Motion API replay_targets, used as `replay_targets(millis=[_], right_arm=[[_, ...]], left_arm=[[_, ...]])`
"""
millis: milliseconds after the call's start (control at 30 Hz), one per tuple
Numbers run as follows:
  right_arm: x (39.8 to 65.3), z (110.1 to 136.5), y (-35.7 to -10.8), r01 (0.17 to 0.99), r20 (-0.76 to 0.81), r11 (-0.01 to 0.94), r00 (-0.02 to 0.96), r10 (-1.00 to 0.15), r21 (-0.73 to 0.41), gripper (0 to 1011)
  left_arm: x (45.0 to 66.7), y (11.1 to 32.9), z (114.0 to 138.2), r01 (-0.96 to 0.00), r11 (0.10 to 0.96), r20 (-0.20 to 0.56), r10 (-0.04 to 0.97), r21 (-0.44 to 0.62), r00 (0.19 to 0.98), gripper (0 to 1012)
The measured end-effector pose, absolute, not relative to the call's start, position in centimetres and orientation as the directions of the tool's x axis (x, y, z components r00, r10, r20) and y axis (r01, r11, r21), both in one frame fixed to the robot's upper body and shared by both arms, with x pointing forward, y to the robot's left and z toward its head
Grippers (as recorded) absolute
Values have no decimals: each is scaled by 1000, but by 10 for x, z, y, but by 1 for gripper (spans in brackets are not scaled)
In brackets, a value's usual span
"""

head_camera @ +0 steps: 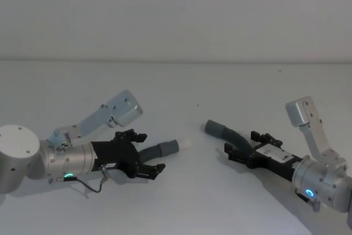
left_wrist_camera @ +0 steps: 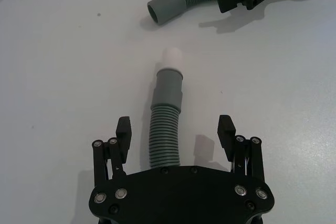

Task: Use both hands to pick up one end of the pipe from the table, align the ends, and insert them.

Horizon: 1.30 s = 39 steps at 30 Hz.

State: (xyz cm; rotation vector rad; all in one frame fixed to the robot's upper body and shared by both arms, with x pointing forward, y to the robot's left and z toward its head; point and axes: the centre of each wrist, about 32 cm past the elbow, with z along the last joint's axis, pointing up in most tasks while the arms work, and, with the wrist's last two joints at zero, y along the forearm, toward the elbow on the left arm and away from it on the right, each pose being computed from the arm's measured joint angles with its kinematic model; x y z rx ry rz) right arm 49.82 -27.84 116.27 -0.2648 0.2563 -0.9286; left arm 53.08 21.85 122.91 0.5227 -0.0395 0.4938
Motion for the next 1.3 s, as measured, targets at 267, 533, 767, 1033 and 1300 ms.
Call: replay_targets(millis=[267,533,767,1033,1300], right_arm=[[499,1162,-278,750,-103,573,575,-812,-330,1000],[499,1162,-278,750,-104,574,575,-811,-329,1000],[499,1161,-278,749,-104,575,576,-811,-329,1000],[500,1161,-278,749,-104,575,576,-811,-329,1000],[500,1161,-278,750,-103,574,576,-811,-329,1000]], left_arm=[[530,218,1228,-460,751,151,445,473,883,1001],[529,218,1228,-459,750,147,447,475,883,981],[529,217,1228,-458,750,145,447,477,883,828],[529,217,1228,-458,750,144,447,477,883,586],[529,217,1228,-458,750,143,448,477,883,327]])
